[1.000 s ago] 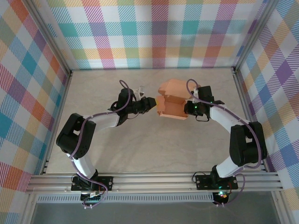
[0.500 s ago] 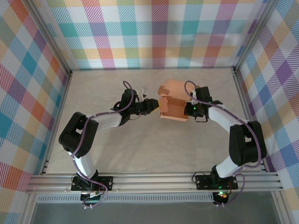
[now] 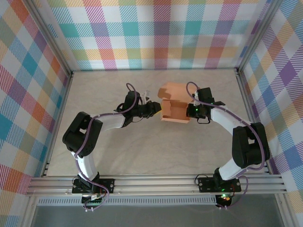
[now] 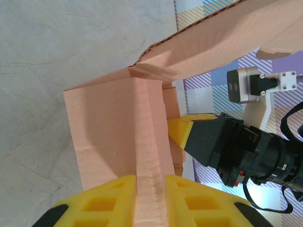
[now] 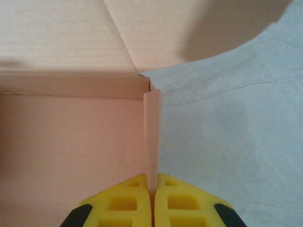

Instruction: Fold the paper box

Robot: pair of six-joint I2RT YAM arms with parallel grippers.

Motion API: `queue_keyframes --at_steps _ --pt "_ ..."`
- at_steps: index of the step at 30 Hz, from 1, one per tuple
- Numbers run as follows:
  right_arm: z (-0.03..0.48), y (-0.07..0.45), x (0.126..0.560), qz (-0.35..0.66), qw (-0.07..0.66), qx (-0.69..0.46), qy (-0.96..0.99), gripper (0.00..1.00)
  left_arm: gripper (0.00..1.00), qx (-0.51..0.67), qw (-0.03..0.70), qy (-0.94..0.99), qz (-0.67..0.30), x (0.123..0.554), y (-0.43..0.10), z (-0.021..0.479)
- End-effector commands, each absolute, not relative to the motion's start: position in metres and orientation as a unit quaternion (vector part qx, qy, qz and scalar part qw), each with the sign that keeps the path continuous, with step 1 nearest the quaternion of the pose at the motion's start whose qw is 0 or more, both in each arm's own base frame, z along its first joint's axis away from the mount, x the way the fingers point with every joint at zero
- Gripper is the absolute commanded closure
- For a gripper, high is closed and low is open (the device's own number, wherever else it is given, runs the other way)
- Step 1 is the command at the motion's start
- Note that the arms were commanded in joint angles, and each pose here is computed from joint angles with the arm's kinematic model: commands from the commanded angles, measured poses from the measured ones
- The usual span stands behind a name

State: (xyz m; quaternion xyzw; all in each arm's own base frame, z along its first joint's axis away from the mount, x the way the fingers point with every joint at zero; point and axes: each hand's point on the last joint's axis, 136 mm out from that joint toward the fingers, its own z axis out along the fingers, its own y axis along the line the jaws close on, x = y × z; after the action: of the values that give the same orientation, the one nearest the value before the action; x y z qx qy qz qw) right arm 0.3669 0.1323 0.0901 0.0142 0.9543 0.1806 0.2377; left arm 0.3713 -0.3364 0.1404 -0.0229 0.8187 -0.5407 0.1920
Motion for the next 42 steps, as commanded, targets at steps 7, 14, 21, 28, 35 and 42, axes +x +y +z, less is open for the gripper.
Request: queue_keyframes --at_steps 7,14,21,28,35,42 --pt "0.108 0.144 0.372 0.197 0.253 0.003 0.947 1.00 0.84 -0.003 0.185 0.836 -0.517 0.368 -0.347 0.130" --pt "0.101 0.141 0.370 0.179 0.249 0.001 0.952 1.00 0.77 0.000 0.179 0.857 -0.483 0.363 -0.341 0.111" --pt "0.097 0.141 0.369 0.174 0.246 0.000 0.953 1.00 0.75 -0.002 0.175 0.869 -0.463 0.360 -0.335 0.099" --pt "0.089 0.144 0.369 0.172 0.238 -0.004 0.956 1.00 0.73 -0.001 0.175 0.853 -0.493 0.360 -0.342 0.110" --pt "0.082 0.146 0.370 0.170 0.230 -0.005 0.958 1.00 0.63 -0.003 0.170 0.846 -0.506 0.360 -0.345 0.111" --pt "0.081 0.145 0.370 0.166 0.228 -0.003 0.959 1.00 0.68 -0.006 0.166 0.848 -0.503 0.359 -0.344 0.108"
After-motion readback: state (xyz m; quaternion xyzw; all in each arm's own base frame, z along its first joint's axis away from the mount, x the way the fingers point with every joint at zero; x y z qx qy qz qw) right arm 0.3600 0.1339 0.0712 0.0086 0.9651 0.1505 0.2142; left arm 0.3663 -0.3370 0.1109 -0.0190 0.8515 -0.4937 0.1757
